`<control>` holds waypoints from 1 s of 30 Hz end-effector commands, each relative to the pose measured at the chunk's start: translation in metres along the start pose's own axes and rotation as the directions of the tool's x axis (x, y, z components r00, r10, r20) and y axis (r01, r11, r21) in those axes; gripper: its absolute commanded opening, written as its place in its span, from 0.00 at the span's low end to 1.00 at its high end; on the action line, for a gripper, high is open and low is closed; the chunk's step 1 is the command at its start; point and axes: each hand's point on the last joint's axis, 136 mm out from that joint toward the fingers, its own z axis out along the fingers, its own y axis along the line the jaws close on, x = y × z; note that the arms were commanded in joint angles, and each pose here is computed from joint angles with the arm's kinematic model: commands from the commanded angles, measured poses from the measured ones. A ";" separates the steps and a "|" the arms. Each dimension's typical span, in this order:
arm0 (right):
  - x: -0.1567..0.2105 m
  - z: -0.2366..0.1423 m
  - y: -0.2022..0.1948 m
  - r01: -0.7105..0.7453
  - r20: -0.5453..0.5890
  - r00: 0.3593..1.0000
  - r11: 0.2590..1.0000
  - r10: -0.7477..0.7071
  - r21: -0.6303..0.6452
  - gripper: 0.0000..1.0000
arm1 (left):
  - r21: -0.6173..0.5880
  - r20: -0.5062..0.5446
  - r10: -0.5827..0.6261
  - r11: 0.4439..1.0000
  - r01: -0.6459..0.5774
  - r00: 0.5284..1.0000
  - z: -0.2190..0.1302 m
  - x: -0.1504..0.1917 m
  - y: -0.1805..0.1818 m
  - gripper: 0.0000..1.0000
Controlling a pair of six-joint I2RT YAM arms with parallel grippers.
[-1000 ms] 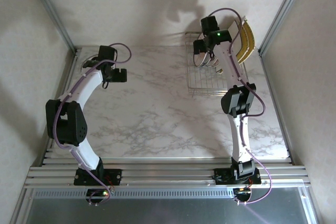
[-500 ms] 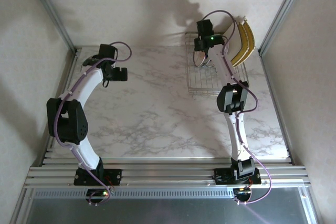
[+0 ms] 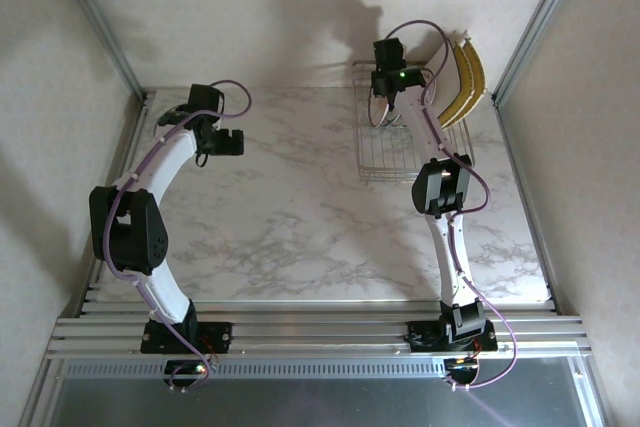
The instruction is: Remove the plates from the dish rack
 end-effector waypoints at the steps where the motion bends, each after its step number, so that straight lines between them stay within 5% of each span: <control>1: -0.009 -0.006 0.004 -0.020 0.031 0.999 1.000 0.020 0.005 0.09 | 0.013 -0.014 0.020 1.000 -0.019 1.000 -0.002 -0.001 -0.003 1.00; 4: -0.013 -0.014 0.003 -0.028 0.037 0.999 1.000 0.027 0.006 0.00 | 0.017 -0.011 0.015 1.000 -0.015 1.000 -0.003 -0.001 -0.003 1.00; 30: -0.076 -0.156 -0.031 0.011 0.193 0.981 0.997 -0.025 0.071 0.00 | 0.040 -0.003 0.000 0.999 0.000 1.000 0.002 0.007 -0.007 1.00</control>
